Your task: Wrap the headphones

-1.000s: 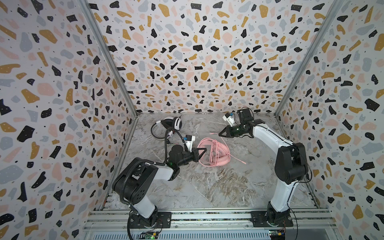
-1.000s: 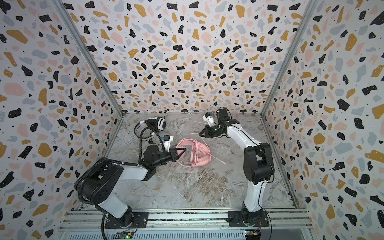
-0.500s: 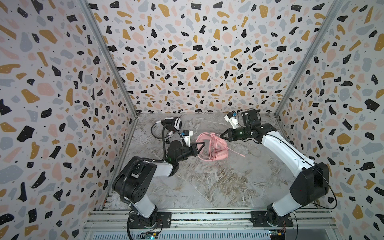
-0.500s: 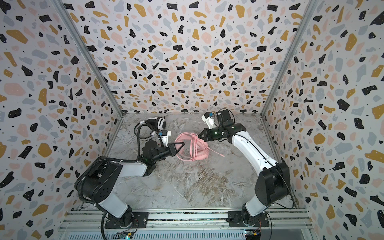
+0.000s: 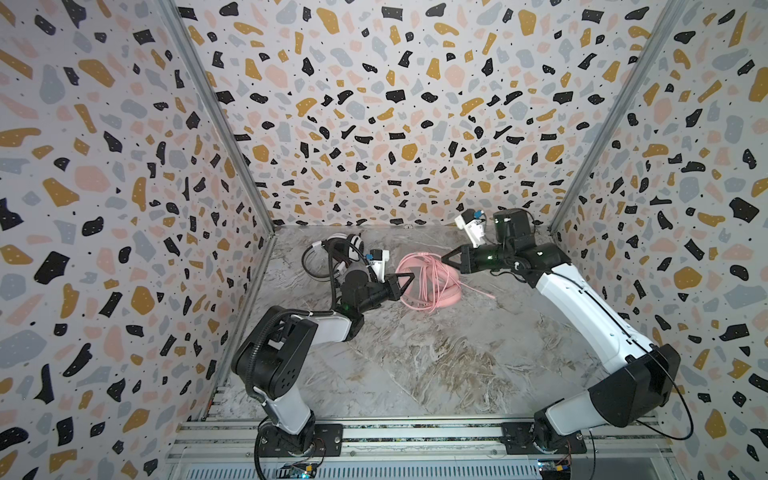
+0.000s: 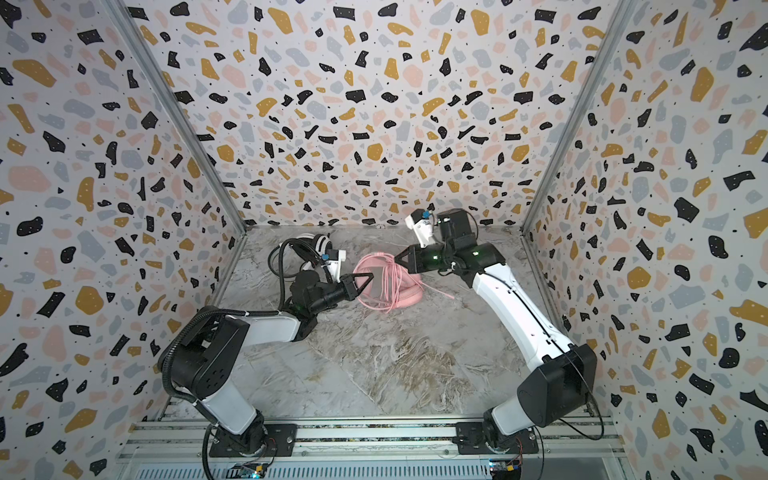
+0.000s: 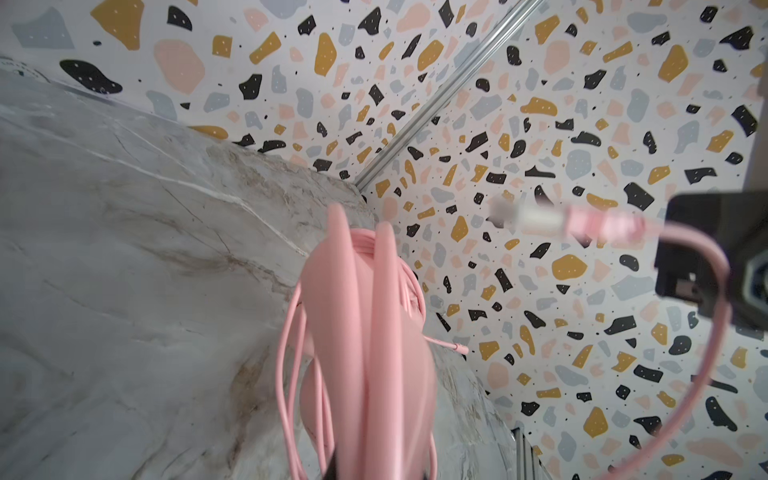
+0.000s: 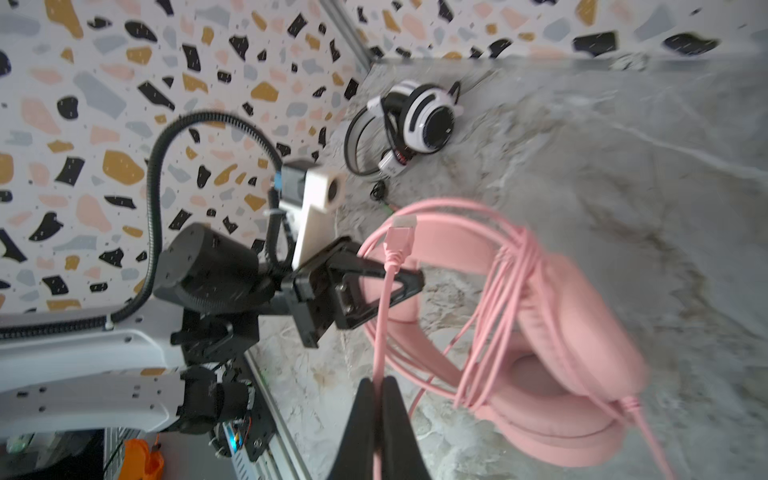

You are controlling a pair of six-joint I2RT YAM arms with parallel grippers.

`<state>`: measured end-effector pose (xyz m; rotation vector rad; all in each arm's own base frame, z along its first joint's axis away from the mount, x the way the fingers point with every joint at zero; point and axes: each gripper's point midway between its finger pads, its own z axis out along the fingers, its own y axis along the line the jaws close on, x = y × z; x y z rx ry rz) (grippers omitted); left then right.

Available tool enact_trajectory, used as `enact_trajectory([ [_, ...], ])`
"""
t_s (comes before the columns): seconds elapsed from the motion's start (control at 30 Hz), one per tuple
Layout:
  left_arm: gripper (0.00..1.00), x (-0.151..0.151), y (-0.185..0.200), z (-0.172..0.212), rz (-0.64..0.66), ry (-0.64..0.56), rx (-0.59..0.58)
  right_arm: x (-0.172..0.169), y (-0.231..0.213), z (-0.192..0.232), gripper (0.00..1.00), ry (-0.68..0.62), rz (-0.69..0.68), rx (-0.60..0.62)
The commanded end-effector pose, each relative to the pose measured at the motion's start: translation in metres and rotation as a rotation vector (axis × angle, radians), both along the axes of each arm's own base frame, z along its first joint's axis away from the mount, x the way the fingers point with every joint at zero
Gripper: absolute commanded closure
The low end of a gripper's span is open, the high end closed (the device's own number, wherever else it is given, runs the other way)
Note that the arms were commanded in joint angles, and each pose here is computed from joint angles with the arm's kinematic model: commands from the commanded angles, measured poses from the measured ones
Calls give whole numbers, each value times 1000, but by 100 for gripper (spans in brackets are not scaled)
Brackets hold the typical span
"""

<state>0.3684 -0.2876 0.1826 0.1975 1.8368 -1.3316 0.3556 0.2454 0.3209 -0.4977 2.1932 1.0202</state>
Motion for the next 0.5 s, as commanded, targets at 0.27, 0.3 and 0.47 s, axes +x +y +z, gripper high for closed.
enact_trajectory([
  [0.27, 100, -43, -13, 46, -112, -171, -9, 84, -22, -7, 95, -35, -92, -4],
  [0.3, 100, -48, -20, 43, -142, -165, 20, 90, -20, -10, 95, -28, -89, 1],
  [0.47, 100, -82, -46, 46, -301, -191, 32, 112, -2, -34, 95, 33, -14, 28],
])
